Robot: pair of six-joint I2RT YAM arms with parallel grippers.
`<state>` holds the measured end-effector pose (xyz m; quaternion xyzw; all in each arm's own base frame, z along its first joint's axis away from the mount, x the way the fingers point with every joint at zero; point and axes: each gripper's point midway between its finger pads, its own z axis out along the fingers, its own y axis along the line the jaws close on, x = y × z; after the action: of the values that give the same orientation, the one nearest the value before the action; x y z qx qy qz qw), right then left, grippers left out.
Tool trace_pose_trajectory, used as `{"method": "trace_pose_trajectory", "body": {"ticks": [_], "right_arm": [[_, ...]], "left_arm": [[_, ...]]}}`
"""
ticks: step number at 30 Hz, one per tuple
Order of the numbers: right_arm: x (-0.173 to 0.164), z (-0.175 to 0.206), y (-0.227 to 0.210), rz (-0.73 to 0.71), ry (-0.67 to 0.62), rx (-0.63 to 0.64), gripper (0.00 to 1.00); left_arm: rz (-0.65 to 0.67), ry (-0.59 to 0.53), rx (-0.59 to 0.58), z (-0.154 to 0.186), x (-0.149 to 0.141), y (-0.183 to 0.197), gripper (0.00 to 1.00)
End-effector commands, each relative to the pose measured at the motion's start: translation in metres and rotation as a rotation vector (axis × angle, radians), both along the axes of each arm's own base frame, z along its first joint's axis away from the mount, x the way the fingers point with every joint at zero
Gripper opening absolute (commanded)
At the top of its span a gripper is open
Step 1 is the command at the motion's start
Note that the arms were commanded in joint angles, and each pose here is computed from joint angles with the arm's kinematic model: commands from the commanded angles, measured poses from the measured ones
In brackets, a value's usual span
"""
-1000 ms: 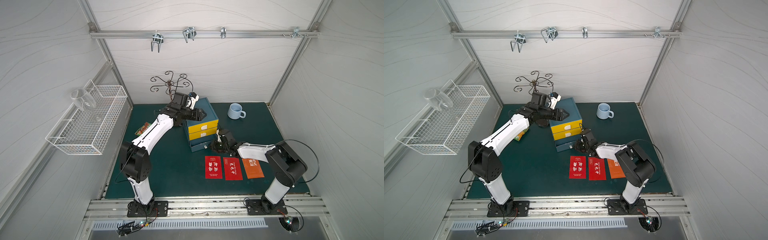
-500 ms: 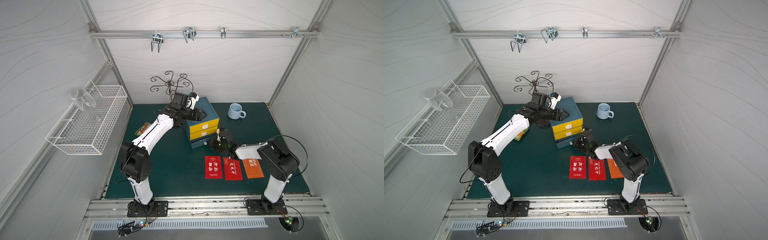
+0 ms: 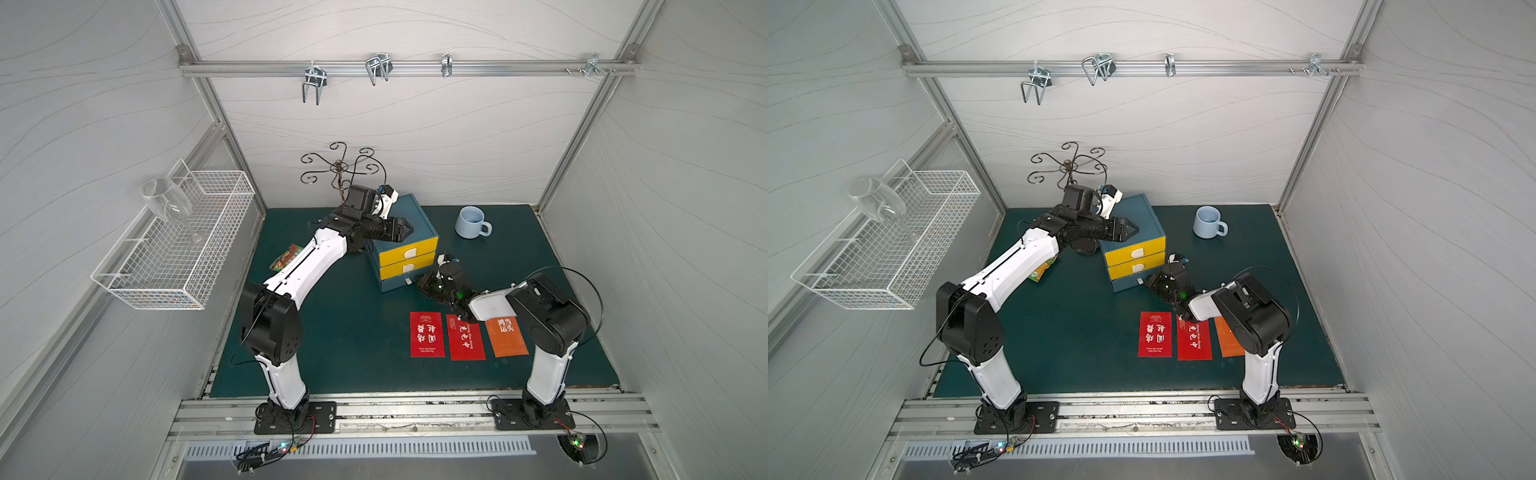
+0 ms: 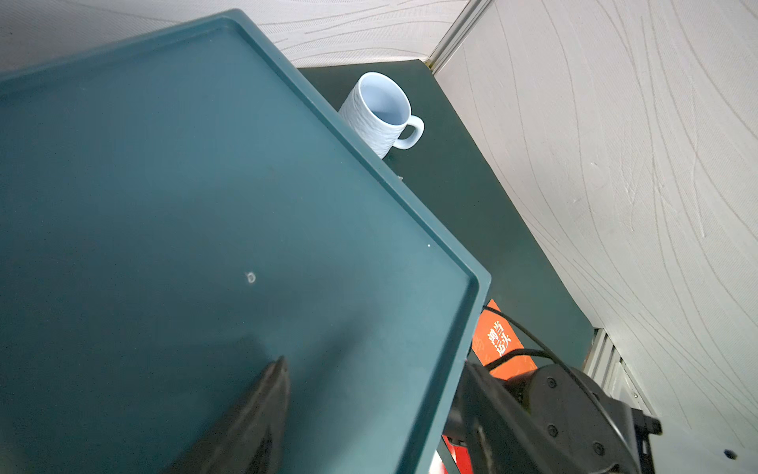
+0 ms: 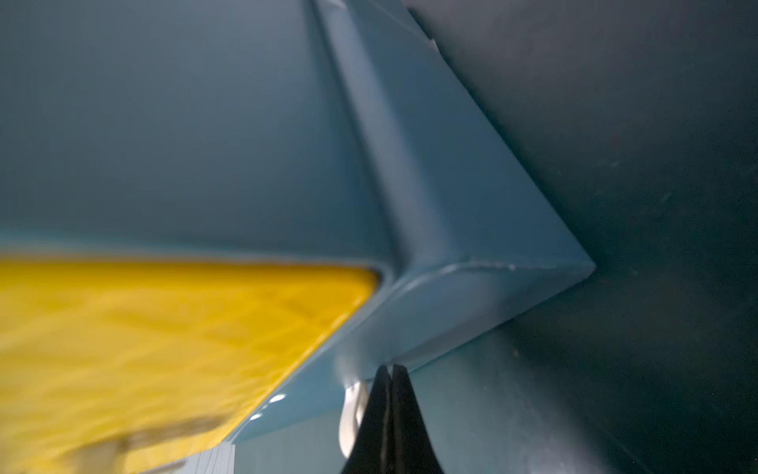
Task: Take the postcards out of the drawer
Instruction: Close the drawer in the storage box.
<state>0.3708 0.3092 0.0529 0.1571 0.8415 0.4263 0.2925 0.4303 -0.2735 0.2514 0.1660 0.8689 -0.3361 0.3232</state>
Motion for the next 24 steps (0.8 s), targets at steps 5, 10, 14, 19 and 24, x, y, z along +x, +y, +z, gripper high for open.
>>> {"method": "trace_pose_trajectory", "body": {"ticks": [5,10,14,19,24], "right_arm": [[0.007,0.017,0.002,-0.018,-0.047,0.037,0.00],[-0.004,0.047,-0.005,0.009,-0.096,0.012,0.00],[-0.018,0.084,-0.021,0.060,-0.158,-0.114,0.01],[-0.027,0.130,-0.072,0.078,-0.250,-0.345,0.13],[-0.019,0.142,-0.164,-0.020,-0.268,-0.538,0.33]], "left_arm": [[0.013,0.149,0.070,-0.043,-0.018,0.011,0.71],[0.037,0.120,0.040,-0.030,-0.013,0.013,0.73],[0.092,0.035,-0.002,0.004,-0.005,0.027,0.75],[0.218,-0.135,-0.036,0.057,-0.002,0.065,0.78],[0.485,-0.293,0.094,0.059,-0.012,0.147,0.88]]}}
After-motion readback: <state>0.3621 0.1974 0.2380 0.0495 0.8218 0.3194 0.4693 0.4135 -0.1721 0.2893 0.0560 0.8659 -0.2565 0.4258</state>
